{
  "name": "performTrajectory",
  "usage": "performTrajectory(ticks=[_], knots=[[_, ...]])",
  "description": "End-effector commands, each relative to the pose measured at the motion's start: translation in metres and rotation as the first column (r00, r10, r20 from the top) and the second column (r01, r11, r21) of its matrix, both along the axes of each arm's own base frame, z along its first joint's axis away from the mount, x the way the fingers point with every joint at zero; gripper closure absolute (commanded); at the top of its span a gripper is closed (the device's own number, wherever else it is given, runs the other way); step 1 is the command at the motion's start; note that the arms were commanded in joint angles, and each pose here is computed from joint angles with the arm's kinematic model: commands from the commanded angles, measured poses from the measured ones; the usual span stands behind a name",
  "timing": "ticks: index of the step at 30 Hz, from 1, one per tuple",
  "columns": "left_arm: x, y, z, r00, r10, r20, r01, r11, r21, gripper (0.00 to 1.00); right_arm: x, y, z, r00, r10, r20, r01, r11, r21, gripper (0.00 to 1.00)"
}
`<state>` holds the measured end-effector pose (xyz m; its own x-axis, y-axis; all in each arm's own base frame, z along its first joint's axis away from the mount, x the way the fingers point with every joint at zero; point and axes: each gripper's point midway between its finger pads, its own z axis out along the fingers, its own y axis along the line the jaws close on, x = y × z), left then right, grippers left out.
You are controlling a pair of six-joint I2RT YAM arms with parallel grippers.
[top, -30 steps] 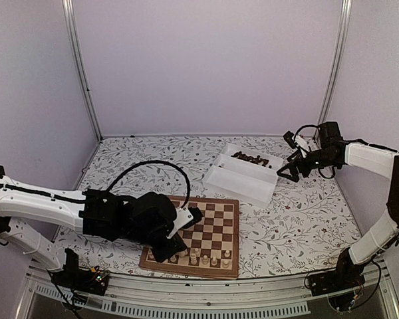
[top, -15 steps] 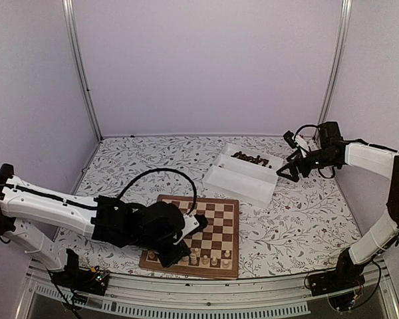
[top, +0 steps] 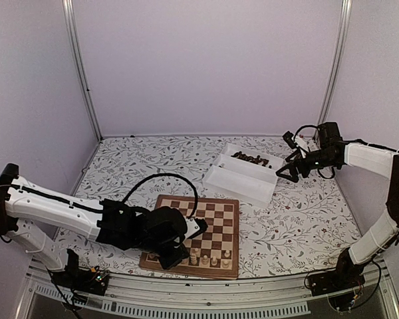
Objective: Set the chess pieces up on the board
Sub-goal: Place the chess piece on the chessboard.
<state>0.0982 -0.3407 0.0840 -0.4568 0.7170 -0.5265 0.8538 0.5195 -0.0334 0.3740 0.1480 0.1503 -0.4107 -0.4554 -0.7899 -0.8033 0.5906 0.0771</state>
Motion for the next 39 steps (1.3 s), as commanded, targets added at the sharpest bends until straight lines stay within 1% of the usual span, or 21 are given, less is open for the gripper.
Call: performTrajectory(ticks=[1, 16, 19, 23, 29, 32, 35, 39], knots=[[-0.001, 0.000, -0.003, 1.000, 0.006, 0.016, -0.006, 1.000, 0.000, 0.90, -0.003, 0.004, -0.004, 1.000, 0.023, -0.013, -0.023, 1.000, 0.009, 0.01], [0.002, 0.001, -0.013, 1.000, 0.007, 0.030, -0.008, 0.999, 0.031, 0.86, -0.004, 0.004, -0.008, 0.999, 0.026, -0.026, -0.025, 1.000, 0.010, 0.01], [0.001, 0.001, -0.013, 1.000, 0.007, 0.027, -0.008, 0.999, 0.034, 0.82, -0.004, 0.004, -0.007, 0.999, 0.028, -0.024, -0.028, 1.000, 0.012, 0.01], [0.001, 0.001, -0.013, 1.000, 0.014, 0.024, -0.015, 0.999, 0.034, 0.72, -0.005, 0.005, -0.007, 0.999, 0.032, -0.026, -0.032, 0.999, 0.014, 0.01], [0.002, 0.003, -0.009, 0.999, 0.024, 0.024, -0.025, 0.999, 0.040, 0.71, -0.005, 0.005, -0.005, 0.999, 0.034, -0.025, -0.034, 0.999, 0.017, 0.01], [0.003, 0.002, 0.004, 0.999, 0.029, 0.034, -0.030, 0.999, 0.021, 0.70, -0.003, 0.006, 0.002, 0.999, 0.030, -0.013, -0.029, 0.999, 0.020, 0.01], [0.007, 0.000, 0.030, 0.998, 0.037, 0.059, -0.035, 0.999, -0.019, 0.68, 0.005, 0.002, 0.015, 1.000, -0.002, 0.017, 0.002, 1.000, 0.009, 0.01], [0.021, 0.000, 0.070, 0.987, 0.059, 0.147, -0.049, 0.996, -0.070, 0.63, 0.032, -0.012, 0.043, 0.989, -0.109, 0.100, 0.114, 0.993, -0.040, 0.01]])
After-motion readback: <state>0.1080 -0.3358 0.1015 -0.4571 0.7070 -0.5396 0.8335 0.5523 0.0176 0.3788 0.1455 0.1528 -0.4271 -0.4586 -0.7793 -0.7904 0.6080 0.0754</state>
